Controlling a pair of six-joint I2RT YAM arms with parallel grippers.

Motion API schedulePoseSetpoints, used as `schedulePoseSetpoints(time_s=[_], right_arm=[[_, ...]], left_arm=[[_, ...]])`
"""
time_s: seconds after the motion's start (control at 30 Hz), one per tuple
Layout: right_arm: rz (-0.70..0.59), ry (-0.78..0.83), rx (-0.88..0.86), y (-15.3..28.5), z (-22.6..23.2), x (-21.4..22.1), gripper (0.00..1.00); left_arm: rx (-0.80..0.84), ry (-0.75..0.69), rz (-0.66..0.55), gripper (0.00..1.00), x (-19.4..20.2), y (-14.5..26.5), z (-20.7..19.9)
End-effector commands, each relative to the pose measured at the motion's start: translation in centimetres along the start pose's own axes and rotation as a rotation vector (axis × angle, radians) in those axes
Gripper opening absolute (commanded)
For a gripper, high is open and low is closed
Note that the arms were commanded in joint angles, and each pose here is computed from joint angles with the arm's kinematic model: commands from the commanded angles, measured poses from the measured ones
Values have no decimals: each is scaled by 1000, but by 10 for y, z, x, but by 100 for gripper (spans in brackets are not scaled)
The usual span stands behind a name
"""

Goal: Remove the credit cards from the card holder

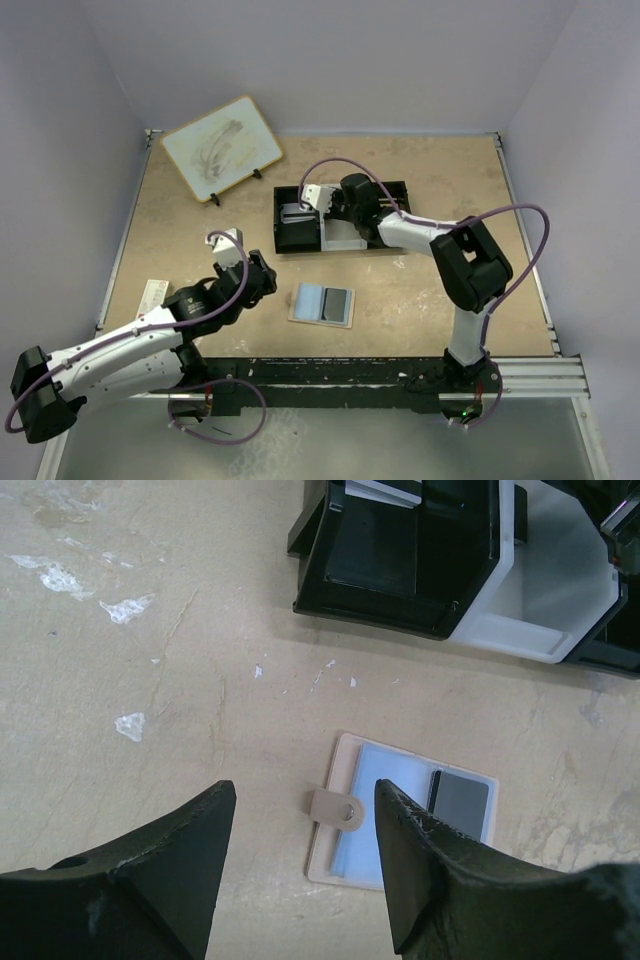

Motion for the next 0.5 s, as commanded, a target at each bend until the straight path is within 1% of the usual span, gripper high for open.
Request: schedulePoseSetpoints(time_s=[0.0,0.33,0.43,0.47], right_arm=[[9,70,106,-6,-24,-3,0],[43,68,80,-22,-14,3,0],[50,68,70,-20,-12,4,3],[50,61,66,-19,-11,4,6]], left_arm=[[-15,30,-45,56,-8,5,4],[-29,35,-55,56,-9,7,10],[-28,36,-58,56,-11,8,9],[-29,34,-58,56,-10,8,9]])
Point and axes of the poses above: each gripper's point midway between its finger pads, its own y axis back along the fingers, its own z axis along the line the jaws close on, x = y × z, the point moved 9 cm from there along y, back along the fingers, and after that the axes turned 14 degrees about y, right-handed, at the moved point
